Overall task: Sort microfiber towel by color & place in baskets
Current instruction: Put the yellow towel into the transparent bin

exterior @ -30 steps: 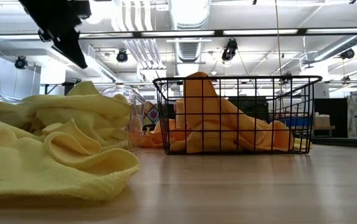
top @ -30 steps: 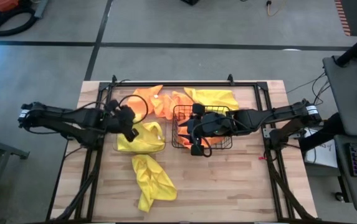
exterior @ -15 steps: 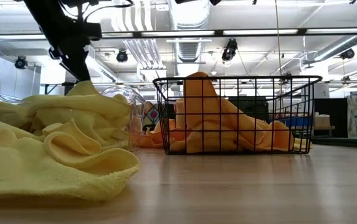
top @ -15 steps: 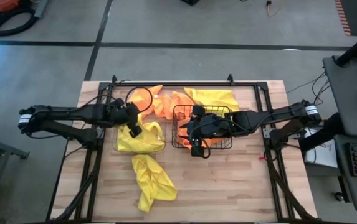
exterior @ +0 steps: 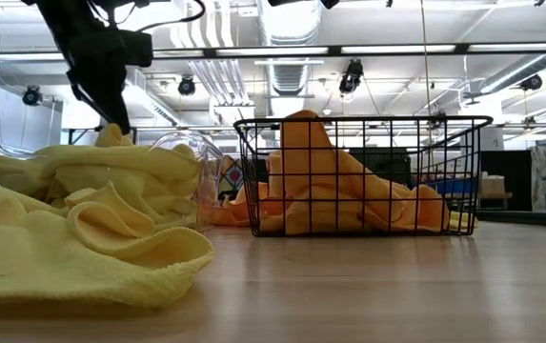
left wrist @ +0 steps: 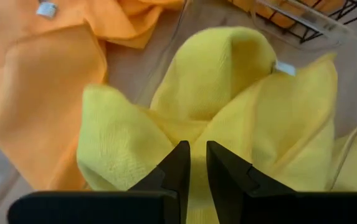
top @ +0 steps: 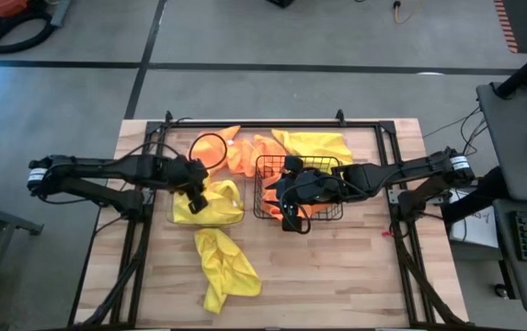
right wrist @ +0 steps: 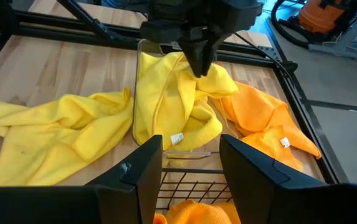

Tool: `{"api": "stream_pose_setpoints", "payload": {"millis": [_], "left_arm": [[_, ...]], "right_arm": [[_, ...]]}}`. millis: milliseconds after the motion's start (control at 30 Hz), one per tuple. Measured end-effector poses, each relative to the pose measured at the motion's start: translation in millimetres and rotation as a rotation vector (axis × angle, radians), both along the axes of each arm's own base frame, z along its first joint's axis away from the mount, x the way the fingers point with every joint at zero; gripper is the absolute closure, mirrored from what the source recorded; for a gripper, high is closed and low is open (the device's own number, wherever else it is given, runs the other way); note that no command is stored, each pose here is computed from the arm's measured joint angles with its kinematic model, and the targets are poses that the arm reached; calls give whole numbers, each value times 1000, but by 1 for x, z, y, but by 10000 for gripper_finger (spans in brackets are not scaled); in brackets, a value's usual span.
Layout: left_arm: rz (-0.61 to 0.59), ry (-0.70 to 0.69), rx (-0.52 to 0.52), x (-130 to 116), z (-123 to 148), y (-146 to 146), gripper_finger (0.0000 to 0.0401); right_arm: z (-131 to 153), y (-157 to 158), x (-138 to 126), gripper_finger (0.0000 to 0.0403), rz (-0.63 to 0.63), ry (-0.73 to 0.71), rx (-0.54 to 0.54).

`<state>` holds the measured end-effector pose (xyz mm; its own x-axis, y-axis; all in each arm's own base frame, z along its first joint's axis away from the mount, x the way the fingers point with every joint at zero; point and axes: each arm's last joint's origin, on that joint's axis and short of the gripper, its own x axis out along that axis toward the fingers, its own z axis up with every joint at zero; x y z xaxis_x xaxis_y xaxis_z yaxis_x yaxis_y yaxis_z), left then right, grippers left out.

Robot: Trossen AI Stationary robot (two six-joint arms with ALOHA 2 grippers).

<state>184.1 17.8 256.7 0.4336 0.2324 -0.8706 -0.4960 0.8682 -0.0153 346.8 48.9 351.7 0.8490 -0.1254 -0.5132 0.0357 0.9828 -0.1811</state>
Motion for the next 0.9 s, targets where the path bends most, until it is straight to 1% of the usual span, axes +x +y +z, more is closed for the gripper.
{"api": "stream_pose_setpoints", "payload": {"millis": [267, 400, 567, 767, 900], "left_arm": [[98, 49, -51, -6, -5, -1, 363], [134, 70, -67, -7, -14, -2, 363], [144, 110, -75, -9, -32, -5, 363], [159, 93, -81, -4, -39, -5, 363], [173, 122, -86, -4, -48, -5, 363]], "right_arm": [[-1, 0, 0, 243, 0, 1, 0], [-4, 1, 0, 248, 5, 7, -2], [-4, 2, 0, 246, 6, 3, -2], [-3, 2, 1, 249, 7, -17, -1], [-3, 2, 1, 252, 6, -18, 1]]}}
